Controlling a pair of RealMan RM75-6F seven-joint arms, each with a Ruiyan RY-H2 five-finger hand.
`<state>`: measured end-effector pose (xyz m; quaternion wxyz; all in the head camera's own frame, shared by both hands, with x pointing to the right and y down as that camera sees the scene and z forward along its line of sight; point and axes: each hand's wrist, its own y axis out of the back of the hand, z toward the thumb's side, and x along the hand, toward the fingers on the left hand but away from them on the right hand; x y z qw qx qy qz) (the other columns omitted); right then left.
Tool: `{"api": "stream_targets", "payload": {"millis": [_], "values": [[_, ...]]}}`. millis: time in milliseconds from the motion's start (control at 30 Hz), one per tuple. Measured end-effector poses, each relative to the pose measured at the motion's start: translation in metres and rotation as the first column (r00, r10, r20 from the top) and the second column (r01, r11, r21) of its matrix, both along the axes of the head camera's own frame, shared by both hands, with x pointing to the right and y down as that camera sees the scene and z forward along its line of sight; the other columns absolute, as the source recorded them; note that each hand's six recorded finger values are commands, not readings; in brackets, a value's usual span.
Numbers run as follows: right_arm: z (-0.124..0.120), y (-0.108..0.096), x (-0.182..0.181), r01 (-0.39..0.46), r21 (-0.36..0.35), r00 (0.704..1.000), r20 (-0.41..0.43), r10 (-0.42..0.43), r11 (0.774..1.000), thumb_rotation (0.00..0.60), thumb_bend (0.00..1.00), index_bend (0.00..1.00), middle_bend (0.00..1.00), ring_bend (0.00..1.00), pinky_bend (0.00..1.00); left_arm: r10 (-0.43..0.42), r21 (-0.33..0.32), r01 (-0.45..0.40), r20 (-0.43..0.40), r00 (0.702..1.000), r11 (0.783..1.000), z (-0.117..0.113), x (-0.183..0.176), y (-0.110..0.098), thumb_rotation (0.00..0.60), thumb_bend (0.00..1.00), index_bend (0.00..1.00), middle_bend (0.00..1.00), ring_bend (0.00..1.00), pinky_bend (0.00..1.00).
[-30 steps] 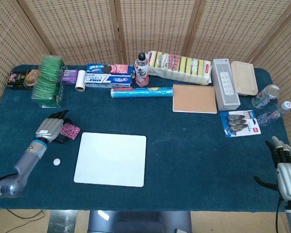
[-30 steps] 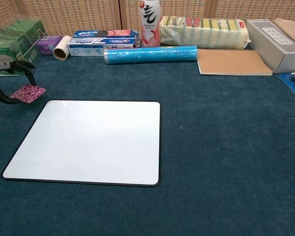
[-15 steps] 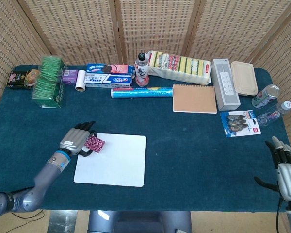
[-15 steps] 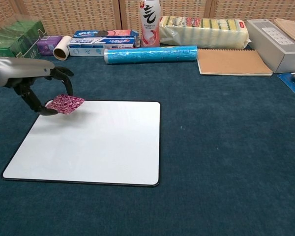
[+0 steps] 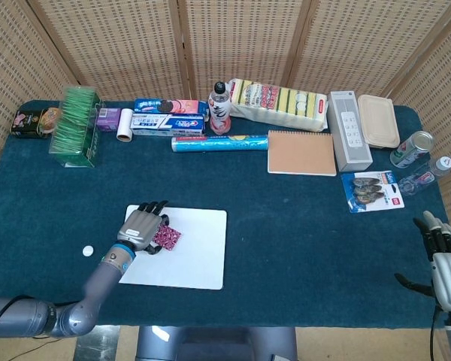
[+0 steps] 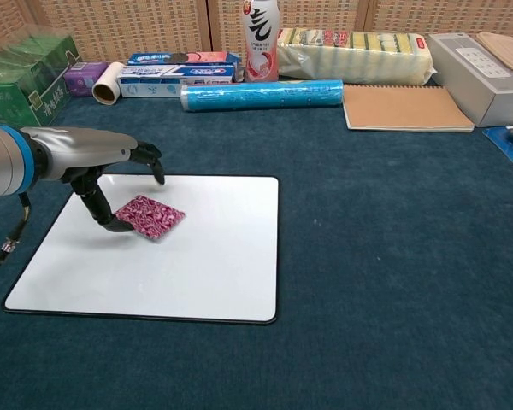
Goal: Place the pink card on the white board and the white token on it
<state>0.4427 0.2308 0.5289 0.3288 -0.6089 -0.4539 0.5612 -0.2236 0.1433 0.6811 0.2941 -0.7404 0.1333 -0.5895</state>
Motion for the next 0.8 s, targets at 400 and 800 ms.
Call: {"api": "stream_targets", "payload": {"millis": [400,800], "values": [[-0.002,0.0,0.002,-0.007,0.004,1.0,0.004,0.007,1.0,0.6,0.0,0.02,0.0,0.0,0.0,-0.004,0.064,0.006,-0.04,0.999,0.998,-0.026,-0.026,-0.011,0.6,0.13,0.0,0.0,0.0,0.07],[0.0,0.003,-0.005,0.011,-0.006,1.0,0.007,-0.011,1.0,0.6,0.0,0.02,0.0,0.0,0.0,-0.078,0.08,0.075,0.034,0.996,0.994,-0.038,-0.145,0.029,0.6,0.15,0.05,0.0,0.0,0.07]]}}
